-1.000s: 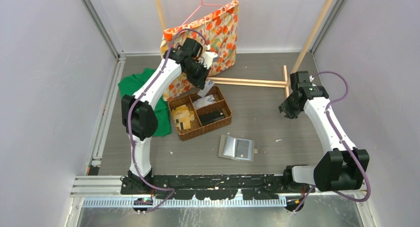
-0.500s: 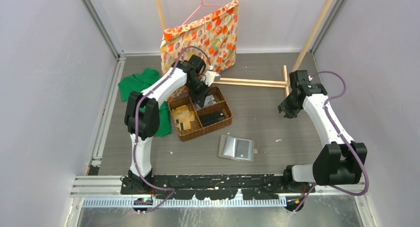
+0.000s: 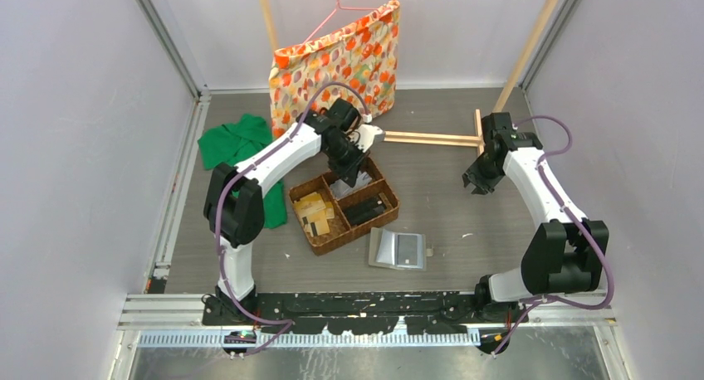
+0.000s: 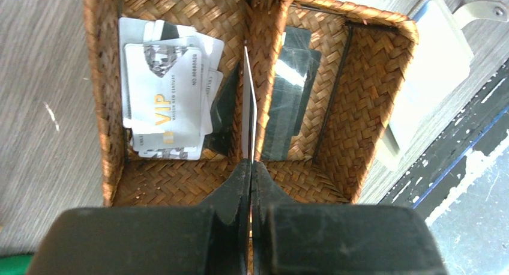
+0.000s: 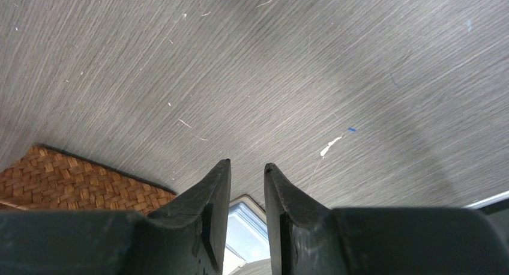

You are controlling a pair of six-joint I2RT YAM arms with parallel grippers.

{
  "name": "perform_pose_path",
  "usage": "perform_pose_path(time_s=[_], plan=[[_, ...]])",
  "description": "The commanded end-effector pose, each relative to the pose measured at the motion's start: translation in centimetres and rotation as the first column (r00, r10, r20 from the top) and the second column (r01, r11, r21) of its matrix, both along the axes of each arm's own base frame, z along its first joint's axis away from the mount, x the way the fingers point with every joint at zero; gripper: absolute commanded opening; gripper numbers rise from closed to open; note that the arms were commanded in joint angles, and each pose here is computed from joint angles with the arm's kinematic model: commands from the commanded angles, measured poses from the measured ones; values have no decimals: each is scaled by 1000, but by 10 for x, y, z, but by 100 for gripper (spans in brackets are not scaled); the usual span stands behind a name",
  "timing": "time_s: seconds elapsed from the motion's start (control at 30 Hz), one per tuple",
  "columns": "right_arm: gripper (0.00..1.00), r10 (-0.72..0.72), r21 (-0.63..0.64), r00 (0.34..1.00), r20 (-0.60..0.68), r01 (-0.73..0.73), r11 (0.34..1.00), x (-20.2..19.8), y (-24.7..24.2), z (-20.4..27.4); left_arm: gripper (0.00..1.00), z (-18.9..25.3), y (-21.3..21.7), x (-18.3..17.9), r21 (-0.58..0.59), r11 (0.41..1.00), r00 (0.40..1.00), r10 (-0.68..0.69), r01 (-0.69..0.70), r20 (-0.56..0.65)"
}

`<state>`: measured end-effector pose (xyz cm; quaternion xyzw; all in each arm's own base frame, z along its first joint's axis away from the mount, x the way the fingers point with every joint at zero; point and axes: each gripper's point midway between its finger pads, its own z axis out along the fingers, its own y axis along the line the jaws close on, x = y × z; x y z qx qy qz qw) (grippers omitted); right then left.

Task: Take the credit cards out of the card holder
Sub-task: Place the credit card in the storage box.

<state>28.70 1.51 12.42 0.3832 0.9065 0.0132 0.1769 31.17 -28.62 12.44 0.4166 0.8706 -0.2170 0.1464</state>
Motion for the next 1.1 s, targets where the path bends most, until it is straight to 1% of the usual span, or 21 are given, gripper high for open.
perform_pose_path(time_s=[0.0,0.17,0.3,0.37,0.57,0.63,0.67,0.73,0.8,0.83,0.87,0.9,0.97,1.07], plan=[[32,36,2,999,40,-36,999,15,0,12,0,15,0,15,1,1000,999,3,-3,54],[32,43,-6,999,30,-43,999,15,-1,11,0,16,4,27,35,999,995,-15,11,99],[32,49,-7,998,27,-49,999,18,-1,11,0,4,7,25,71,996,998,-58,55,38],[32,50,-7,998,27,-50,999,18,-1,11,0,-2,9,29,82,995,998,-51,48,30],[32,56,-6,998,31,-56,998,17,-1,12,0,-9,2,46,79,997,998,-16,11,62],[32,57,-4,998,38,-57,998,18,0,13,0,-14,4,51,98,995,997,-5,-3,75],[32,57,-4,998,42,-56,998,18,-1,14,3,-17,7,55,119,993,996,8,-18,85],[32,56,-1,997,50,-56,998,18,0,16,14,-17,14,63,166,985,994,32,-49,103],[32,58,-3,997,55,-58,998,18,0,17,29,-14,18,68,190,979,990,56,-80,127],[32,58,-4,997,58,-58,998,17,0,17,41,-12,19,69,192,978,989,61,-87,137],[32,59,-5,997,59,-59,998,17,0,18,48,-9,20,70,191,977,987,72,-99,146],[32,61,-3,996,62,-61,998,17,0,19,60,-6,20,71,186,977,985,79,-107,153],[32,64,5,995,73,-64,998,17,1,21,63,3,20,72,181,975,981,97,-127,166],[32,70,14,993,94,-72,997,16,4,27,61,25,22,74,160,970,969,150,-183,198]])
